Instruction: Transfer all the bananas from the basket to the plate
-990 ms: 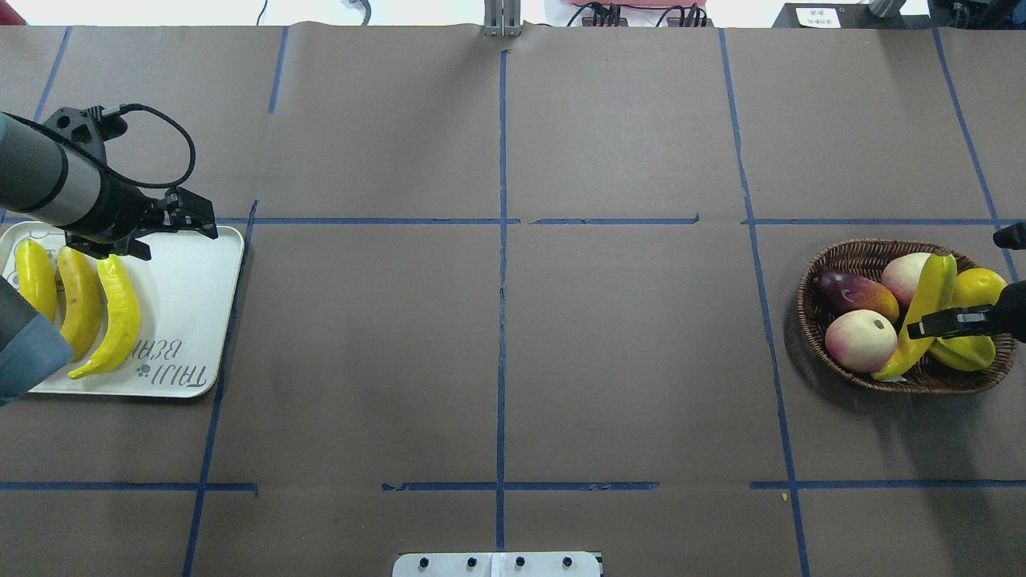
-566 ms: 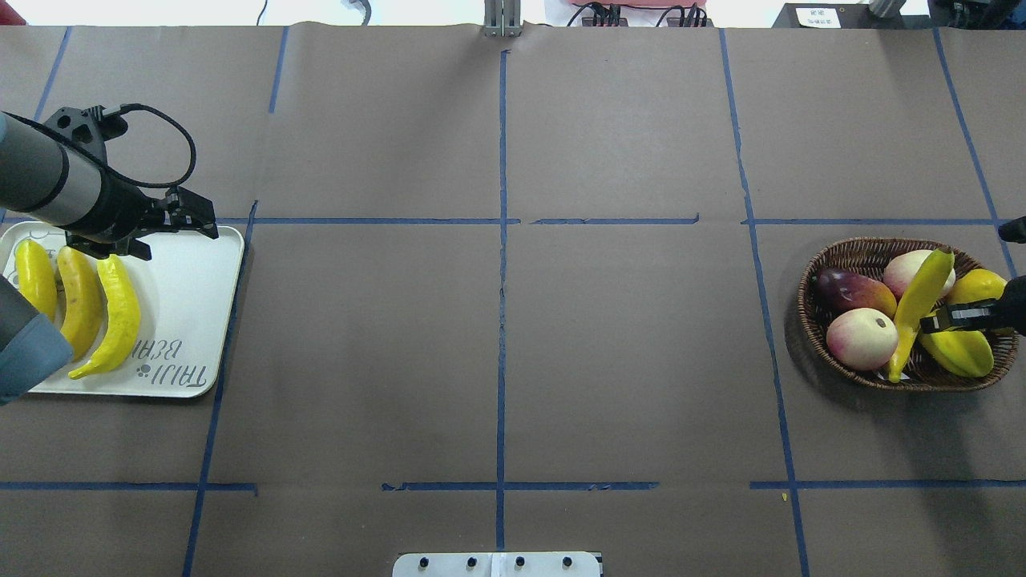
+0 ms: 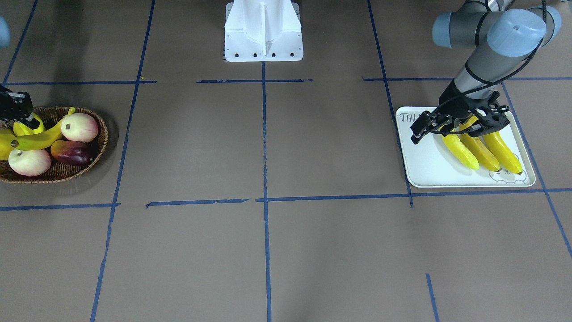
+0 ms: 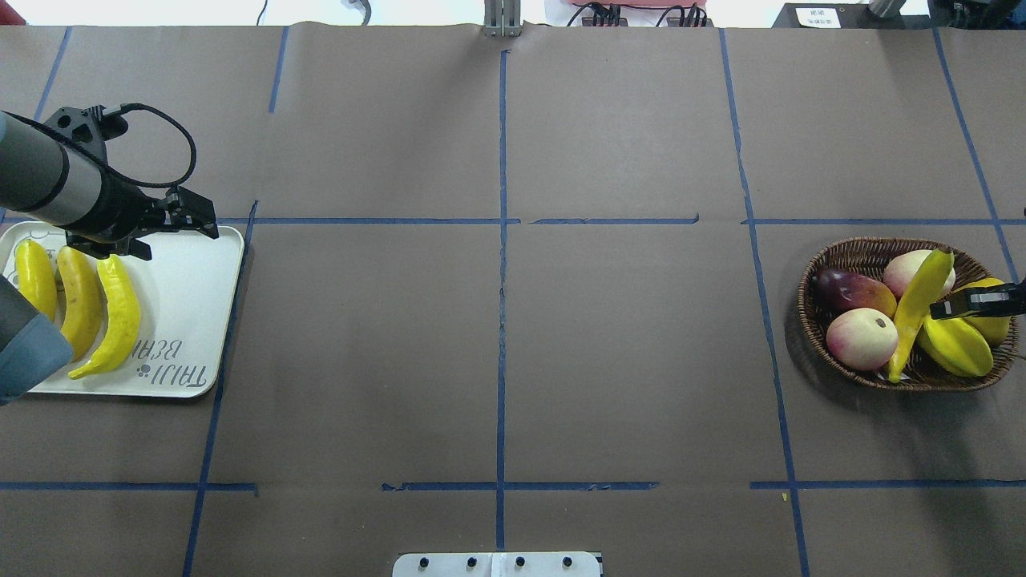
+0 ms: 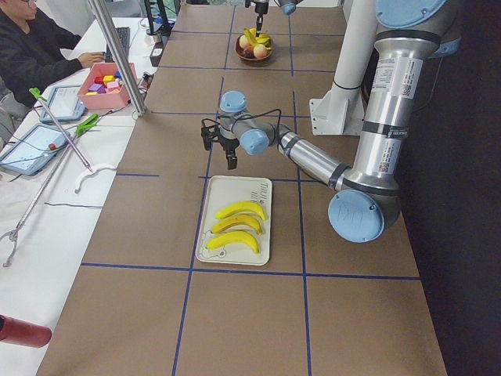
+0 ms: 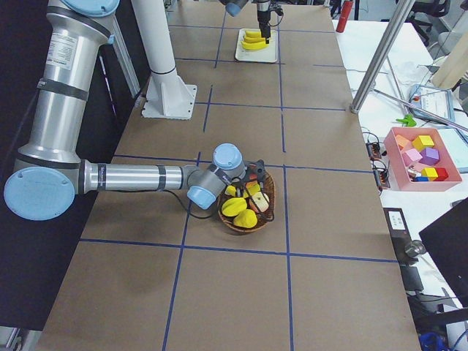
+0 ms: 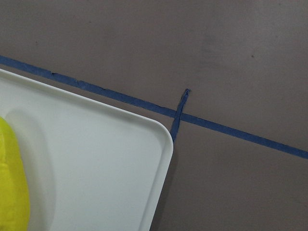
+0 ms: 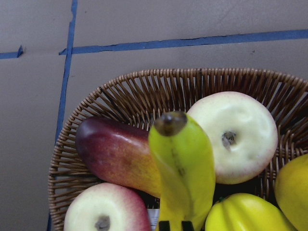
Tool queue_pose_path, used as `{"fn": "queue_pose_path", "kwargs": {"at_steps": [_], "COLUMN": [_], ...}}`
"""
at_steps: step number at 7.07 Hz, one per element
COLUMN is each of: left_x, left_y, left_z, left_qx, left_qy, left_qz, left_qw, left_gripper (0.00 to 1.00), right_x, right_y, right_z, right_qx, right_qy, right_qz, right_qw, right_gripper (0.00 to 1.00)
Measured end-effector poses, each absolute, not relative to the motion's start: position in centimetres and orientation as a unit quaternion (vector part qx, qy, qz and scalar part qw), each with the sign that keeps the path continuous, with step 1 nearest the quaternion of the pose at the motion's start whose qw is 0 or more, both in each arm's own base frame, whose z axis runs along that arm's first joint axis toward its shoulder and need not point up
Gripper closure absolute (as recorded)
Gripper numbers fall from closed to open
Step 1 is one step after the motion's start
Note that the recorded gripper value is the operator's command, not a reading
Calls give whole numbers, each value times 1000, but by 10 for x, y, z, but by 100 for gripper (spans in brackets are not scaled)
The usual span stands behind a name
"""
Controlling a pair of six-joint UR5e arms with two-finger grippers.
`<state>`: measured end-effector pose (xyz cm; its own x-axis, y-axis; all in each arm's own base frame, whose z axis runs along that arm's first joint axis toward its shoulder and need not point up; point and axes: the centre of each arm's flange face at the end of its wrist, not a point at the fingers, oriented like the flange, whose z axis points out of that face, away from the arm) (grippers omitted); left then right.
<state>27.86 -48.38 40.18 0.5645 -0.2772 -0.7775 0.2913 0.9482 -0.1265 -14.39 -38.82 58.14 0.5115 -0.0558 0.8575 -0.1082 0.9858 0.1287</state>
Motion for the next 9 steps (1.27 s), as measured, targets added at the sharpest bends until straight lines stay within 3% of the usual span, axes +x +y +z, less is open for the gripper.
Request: {"fn": "queue_pose_path", "kwargs": {"at_steps": [7, 8, 9], "left_x": [278, 278, 278], "left_y": [-484, -484, -484], "left_z": [403, 403, 403], "left_qx": [8, 8, 8], "left_qy": [437, 437, 437], "left_qz": [-161, -161, -161], "left_qw": [885, 885, 885], "left_gripper": [0, 0, 0], "right_x": [-191, -194, -196], "right_y": [-406, -406, -406], "right_z": [580, 583, 585], "right_qx": [76, 74, 73], "right_qy": [-447, -444, -441], "right_qz": [14, 13, 13], "right_qw": [891, 893, 894], "right_gripper": [3, 12, 32]}}
